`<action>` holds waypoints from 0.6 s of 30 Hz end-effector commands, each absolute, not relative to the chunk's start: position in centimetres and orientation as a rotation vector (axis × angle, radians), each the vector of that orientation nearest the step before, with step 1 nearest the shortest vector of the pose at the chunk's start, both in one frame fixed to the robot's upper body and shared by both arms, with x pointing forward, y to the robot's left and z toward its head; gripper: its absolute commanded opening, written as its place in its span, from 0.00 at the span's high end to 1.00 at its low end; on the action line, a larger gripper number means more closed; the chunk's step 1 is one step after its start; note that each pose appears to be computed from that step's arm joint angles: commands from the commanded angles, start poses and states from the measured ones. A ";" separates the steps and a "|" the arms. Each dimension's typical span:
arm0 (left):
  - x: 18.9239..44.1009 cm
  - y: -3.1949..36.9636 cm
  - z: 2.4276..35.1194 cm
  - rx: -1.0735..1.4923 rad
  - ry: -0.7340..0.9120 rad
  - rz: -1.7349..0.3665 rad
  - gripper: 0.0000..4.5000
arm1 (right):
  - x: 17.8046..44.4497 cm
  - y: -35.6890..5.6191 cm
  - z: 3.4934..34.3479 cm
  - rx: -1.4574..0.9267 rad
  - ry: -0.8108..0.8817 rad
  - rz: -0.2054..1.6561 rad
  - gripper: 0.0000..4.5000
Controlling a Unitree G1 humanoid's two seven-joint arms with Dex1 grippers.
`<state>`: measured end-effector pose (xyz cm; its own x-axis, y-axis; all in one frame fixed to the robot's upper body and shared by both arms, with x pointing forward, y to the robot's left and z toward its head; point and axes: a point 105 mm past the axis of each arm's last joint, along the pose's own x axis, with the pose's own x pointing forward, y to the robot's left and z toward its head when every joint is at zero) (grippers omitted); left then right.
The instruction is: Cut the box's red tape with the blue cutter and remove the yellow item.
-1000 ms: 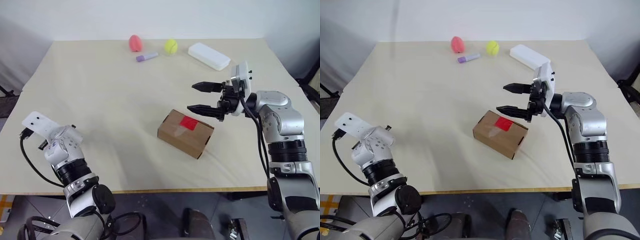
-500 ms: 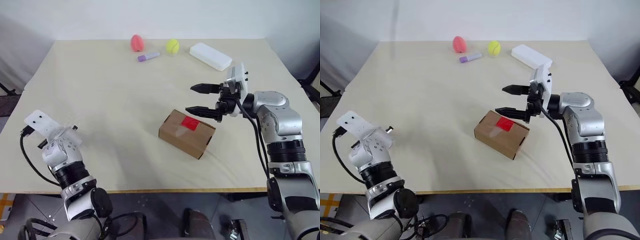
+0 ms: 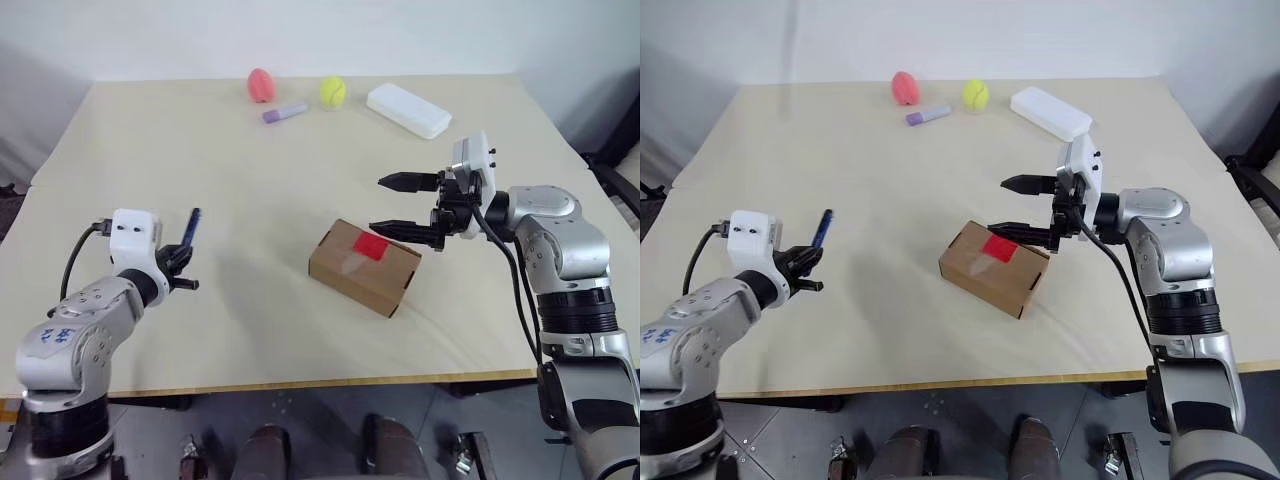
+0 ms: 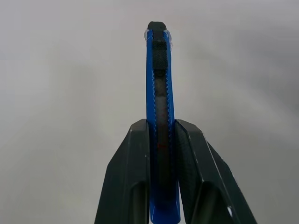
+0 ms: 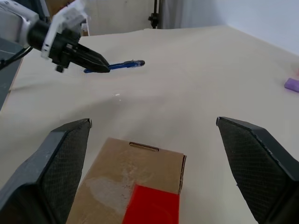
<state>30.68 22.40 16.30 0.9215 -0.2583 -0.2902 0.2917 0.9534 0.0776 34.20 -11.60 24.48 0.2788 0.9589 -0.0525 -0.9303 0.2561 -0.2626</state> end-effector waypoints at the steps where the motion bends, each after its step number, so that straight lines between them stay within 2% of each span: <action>1: 29.1 20.3 16.6 0.216 0.270 -0.501 0.91 | 33.2 -11.3 25.6 -0.266 -0.193 1.292 0.00; 4: 26.2 17.5 16.4 0.266 0.238 -0.827 0.91 | 32.4 -11.2 25.4 -0.256 -0.198 1.284 0.00; 6: 24.9 17.4 15.9 0.286 0.253 -0.954 0.91 | 32.0 -11.3 25.2 -0.261 -0.194 1.280 0.00; 12: 23.4 20.2 13.7 0.506 0.343 -1.189 0.91 | 30.5 -10.7 25.1 -0.328 -0.184 1.288 0.00; 17: 23.6 20.8 12.0 0.665 0.402 -1.308 0.91 | 29.5 -8.8 23.7 -0.376 -0.117 1.307 0.00; 18: 23.7 20.7 11.8 0.680 0.400 -1.328 0.91 | 29.4 -8.6 23.5 -0.377 -0.101 1.310 0.04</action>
